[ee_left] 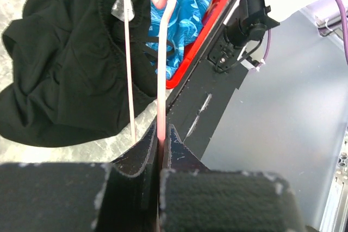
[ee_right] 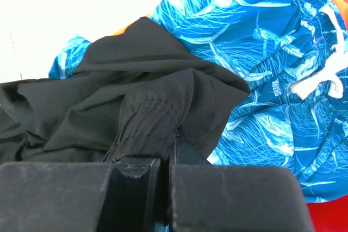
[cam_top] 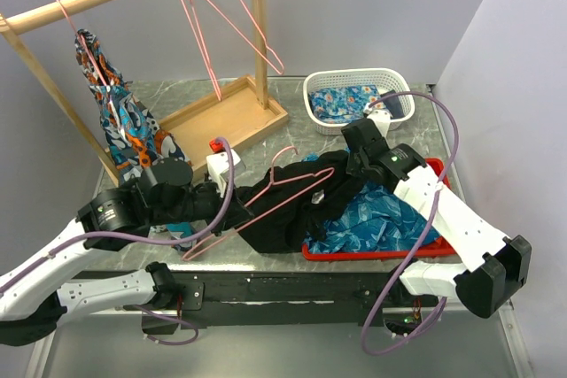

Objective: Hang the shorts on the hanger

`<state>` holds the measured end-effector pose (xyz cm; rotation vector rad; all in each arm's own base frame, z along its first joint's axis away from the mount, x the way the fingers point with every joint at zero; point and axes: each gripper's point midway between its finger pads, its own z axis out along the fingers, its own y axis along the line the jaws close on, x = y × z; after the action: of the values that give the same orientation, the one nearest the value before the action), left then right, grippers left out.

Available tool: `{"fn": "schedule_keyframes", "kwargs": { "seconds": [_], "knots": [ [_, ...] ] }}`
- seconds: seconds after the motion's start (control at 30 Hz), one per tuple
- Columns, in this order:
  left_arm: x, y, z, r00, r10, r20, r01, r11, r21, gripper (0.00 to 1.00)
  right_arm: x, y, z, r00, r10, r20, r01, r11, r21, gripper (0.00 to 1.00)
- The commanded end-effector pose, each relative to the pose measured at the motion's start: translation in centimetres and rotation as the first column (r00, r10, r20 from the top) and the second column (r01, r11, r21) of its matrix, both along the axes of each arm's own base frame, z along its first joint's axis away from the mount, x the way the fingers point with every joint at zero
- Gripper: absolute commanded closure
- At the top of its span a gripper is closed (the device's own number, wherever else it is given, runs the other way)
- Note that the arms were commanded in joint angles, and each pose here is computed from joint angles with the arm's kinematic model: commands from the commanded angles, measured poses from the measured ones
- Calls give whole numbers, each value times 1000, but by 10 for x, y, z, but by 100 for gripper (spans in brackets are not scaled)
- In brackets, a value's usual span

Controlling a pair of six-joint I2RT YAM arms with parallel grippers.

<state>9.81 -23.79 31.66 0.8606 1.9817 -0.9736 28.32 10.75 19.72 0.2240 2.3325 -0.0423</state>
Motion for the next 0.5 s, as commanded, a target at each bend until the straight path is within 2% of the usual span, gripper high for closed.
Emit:
{"fn": "schedule_keyframes", "kwargs": {
  "seconds": [0.0, 0.1, 0.3, 0.47],
  "knots": [
    [-1, -14, 9, 999, -34, 8, 35, 997, -69, 99, 9, 6, 27, 997, -3, 74, 4, 1000, -6, 100],
    [-3, -22, 7, 998, -60, 6, 61, 994, -95, 99, 10, 16, 35, 996, 29, 90, -29, 1000, -4, 100],
    [14, -35, 1, 999, -17, 45, 22, 992, -121, 99, 6, 35, 49, 990, 82, 110, -84, 996, 5, 100],
    [32, -53, -9, 997, 26, 72, -14, 987, -161, 99, -3, 67, 63, 976, 182, 123, -191, 980, 61, 100]
  ]
}}
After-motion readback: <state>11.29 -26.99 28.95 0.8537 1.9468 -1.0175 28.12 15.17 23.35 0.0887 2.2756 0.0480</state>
